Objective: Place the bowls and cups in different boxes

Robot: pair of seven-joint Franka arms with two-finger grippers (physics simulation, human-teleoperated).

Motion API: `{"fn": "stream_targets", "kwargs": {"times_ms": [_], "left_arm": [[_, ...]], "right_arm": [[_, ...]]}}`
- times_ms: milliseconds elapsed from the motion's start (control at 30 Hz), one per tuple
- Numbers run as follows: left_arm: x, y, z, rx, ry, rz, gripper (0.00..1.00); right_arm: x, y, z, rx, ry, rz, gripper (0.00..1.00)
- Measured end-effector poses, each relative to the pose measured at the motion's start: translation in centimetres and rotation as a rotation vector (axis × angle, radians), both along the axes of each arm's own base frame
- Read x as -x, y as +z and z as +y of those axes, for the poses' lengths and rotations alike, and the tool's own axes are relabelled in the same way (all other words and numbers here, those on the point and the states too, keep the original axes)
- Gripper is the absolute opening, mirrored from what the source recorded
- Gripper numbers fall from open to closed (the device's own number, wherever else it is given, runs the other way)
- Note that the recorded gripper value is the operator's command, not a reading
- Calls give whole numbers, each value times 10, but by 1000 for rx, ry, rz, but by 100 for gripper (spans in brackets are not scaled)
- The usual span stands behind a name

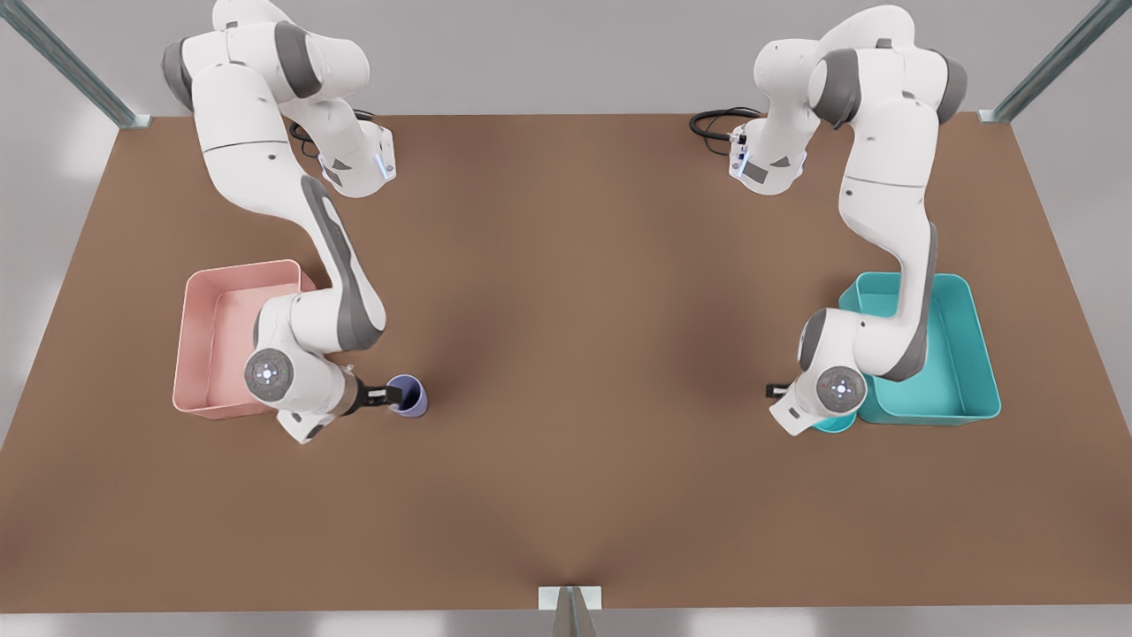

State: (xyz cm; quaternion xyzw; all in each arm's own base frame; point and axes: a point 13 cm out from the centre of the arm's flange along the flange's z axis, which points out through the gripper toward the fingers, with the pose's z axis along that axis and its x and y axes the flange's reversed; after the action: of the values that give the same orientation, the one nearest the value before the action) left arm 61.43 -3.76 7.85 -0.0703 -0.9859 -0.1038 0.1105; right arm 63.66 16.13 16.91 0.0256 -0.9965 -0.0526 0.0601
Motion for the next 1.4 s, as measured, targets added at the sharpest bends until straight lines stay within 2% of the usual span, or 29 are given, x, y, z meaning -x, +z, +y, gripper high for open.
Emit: {"fn": "stream_targets", "kwargs": {"times_ms": [133,300,333,367,400,467,533,633,667,733,767,800,833,867,933,1033,1100,1200,1300,1400], "left_arm": [[-10,-12,3,7,-6,-39,100],[-6,-27,18,1,17,-30,100],[-5,-28,19,-1,19,-28,90],[-5,-28,20,-2,22,-27,72],[-5,-28,20,-4,24,-27,66],[-5,-27,19,-10,26,-29,39],[-6,-25,16,-16,36,-36,21],[-7,-20,-6,4,66,-50,21],[-10,-15,-13,15,81,-60,21],[-14,-1,-24,37,111,-82,21],[-19,19,-30,44,119,-104,21],[-25,50,-36,53,124,-136,21],[-33,92,-39,58,130,-178,21],[-41,136,-34,57,146,-215,21],[-44,204,4,43,219,-253,21],[-26,215,98,-15,381,-200,21],[-9,189,154,-56,478,-145,21],[36,116,202,-83,578,-42,21],[84,44,205,-82,610,41,21],[105,7,226,-78,657,44,21]], "right_arm": [[12,-13,7,-1,-7,6,100],[21,-33,4,8,-25,24,100],[23,-37,2,10,-29,27,100],[25,-40,1,12,-32,30,100],[28,-44,2,14,-33,35,100],[32,-55,2,19,-35,48,100],[34,-63,1,23,-39,56,100],[35,-71,1,25,-45,60,96],[36,-74,1,26,-47,63,90],[36,-77,1,25,-52,65,50],[36,-78,1,24,-54,65,48],[35,-78,2,20,-55,65,40],[34,-79,4,15,-55,64,26],[33,-79,7,8,-54,62,21],[30,-75,9,4,-50,54,21],[16,-50,11,-1,-47,10,21],[5,-17,3,-11,-56,-36,21],[-7,55,-51,-26,-102,-95,21],[3,105,-136,-15,-161,-97,21],[26,115,-226,37,-194,-52,21]]}}
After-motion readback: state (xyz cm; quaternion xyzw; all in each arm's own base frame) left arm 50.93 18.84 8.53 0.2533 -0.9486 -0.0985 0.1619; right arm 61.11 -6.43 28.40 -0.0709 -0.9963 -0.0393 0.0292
